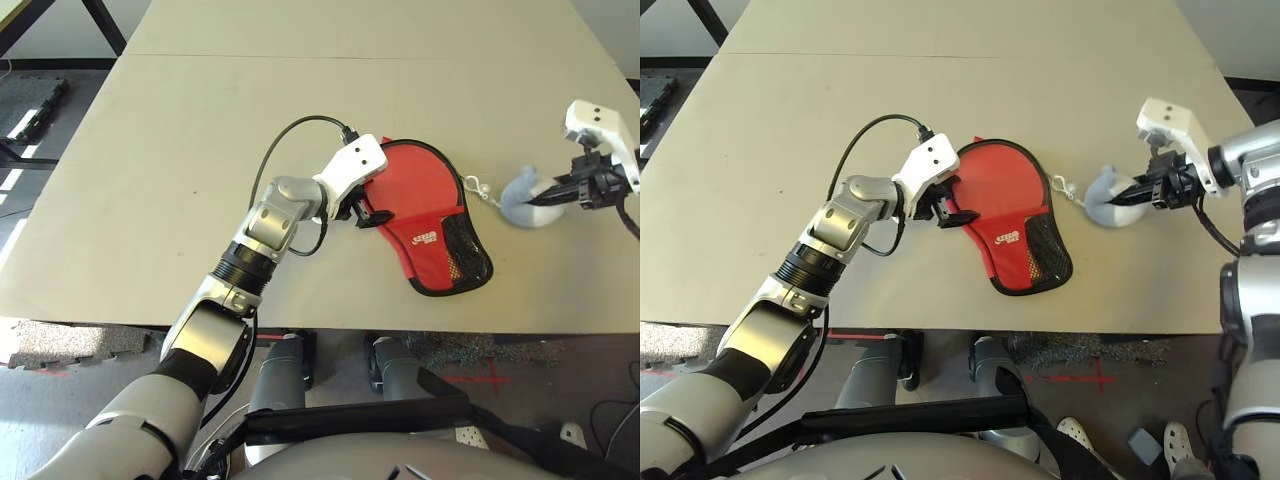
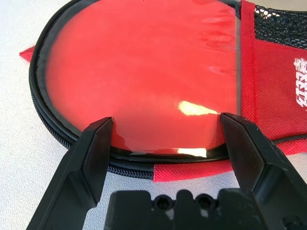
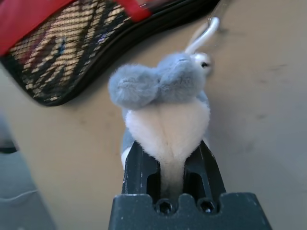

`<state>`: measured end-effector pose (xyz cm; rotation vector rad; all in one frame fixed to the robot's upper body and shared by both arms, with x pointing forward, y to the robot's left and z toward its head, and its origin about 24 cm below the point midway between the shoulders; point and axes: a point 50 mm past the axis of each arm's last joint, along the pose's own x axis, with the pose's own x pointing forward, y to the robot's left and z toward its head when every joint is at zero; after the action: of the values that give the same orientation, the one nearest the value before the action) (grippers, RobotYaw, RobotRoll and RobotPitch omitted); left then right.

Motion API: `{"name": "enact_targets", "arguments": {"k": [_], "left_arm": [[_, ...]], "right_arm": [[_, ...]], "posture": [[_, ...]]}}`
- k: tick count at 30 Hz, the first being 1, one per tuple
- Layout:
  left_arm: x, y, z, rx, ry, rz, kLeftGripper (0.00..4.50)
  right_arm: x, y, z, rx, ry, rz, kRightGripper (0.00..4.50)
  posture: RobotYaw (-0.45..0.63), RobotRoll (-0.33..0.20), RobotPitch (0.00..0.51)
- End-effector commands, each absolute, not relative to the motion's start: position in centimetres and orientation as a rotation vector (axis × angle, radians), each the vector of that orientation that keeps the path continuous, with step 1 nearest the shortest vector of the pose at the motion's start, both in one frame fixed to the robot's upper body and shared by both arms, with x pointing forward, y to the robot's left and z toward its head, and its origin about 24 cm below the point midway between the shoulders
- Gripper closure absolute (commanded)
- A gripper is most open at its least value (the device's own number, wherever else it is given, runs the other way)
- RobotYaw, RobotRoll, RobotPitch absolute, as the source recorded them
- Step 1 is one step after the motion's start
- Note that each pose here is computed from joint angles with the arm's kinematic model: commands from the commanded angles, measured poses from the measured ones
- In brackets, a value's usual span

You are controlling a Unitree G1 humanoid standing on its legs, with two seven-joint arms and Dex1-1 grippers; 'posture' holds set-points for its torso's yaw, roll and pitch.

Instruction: Store the ping-pong paddle in its case and zip it.

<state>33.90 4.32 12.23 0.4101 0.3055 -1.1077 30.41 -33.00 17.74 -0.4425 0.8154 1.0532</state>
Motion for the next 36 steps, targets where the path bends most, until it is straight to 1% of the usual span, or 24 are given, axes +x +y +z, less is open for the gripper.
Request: {"name": "enact_targets", "arguments": {"k": [1, 5, 12, 21, 23, 25, 28, 29, 31, 32, 33, 34, 36], "left_arm": [[33.0, 4.8, 7.9, 0.407, 0.513, -1.109, 0.0], [33.0, 4.9, 7.8, 0.409, 0.516, -1.107, 0.0], [33.1, 4.9, 7.8, 0.412, 0.515, -1.105, 0.0], [33.3, 4.8, 7.8, 0.414, 0.512, -1.102, 0.0], [33.4, 4.8, 7.8, 0.416, 0.51, -1.101, 0.0], [33.4, 4.8, 7.8, 0.416, 0.508, -1.1, 0.0], [33.4, 4.8, 8.2, 0.418, 0.496, -1.101, 0.0], [33.4, 5.0, 8.7, 0.416, 0.48, -1.105, 0.0], [33.3, 5.3, 9.4, 0.414, 0.453, -1.111, 0.0], [33.1, 5.5, 9.9, 0.408, 0.438, -1.119, 0.0], [32.9, 5.8, 10.8, 0.385, 0.414, -1.13, 0.0], [32.7, 6.1, 11.4, 0.369, 0.399, -1.139, 0.0], [32.4, 6.7, 13.1, 0.312, 0.356, -1.146, 0.0]], "right_arm": [[28.8, -32.1, 17.4, -0.368, 0.867, 1.15, 4.28], [26.7, -30.9, 16.6, -0.284, 0.925, 1.268, 4.28], [24.4, -29.7, 16.1, -0.228, 0.986, 1.373, 4.28], [22.6, -28.8, 15.4, -0.22, 1.04, 1.457, 4.28], [22.6, -28.8, 15.2, -0.246, 1.041, 1.46, 4.28], [23.2, -29.1, 15.3, -0.278, 1.024, 1.43, 4.28], [24.7, -30.0, 16.2, -0.285, 1.006, 1.32, 3.25], [24.8, -30.5, 17.0, -0.265, 0.995, 1.284, 2.96], [24.8, -31.1, 18.2, -0.228, 0.962, 1.244, 2.18], [25.0, -31.4, 18.7, -0.217, 0.938, 1.225, 1.77], [25.2, -32.0, 19.2, -0.186, 0.907, 1.188, 1.46], [25.4, -32.4, 19.5, -0.163, 0.886, 1.164, 1.04], [25.9, -33.3, 19.9, -0.115, 0.833, 1.109, 0.36]], "posture": [[-0.09, 0.0, 0.248], [-0.1, 0.0, 0.246], [-0.11, 0.0, 0.242], [-0.11, 0.0, 0.235], [-0.11, 0.0, 0.232], [-0.11, 0.0, 0.23], [-0.11, 0.0, 0.23], [-0.11, 0.0, 0.222], [-0.11, 0.0, 0.219], [-0.11, 0.0, 0.215], [-0.11, 0.0, 0.213], [-0.11, 0.0, 0.211], [-0.11, 0.0, 0.21]]}}
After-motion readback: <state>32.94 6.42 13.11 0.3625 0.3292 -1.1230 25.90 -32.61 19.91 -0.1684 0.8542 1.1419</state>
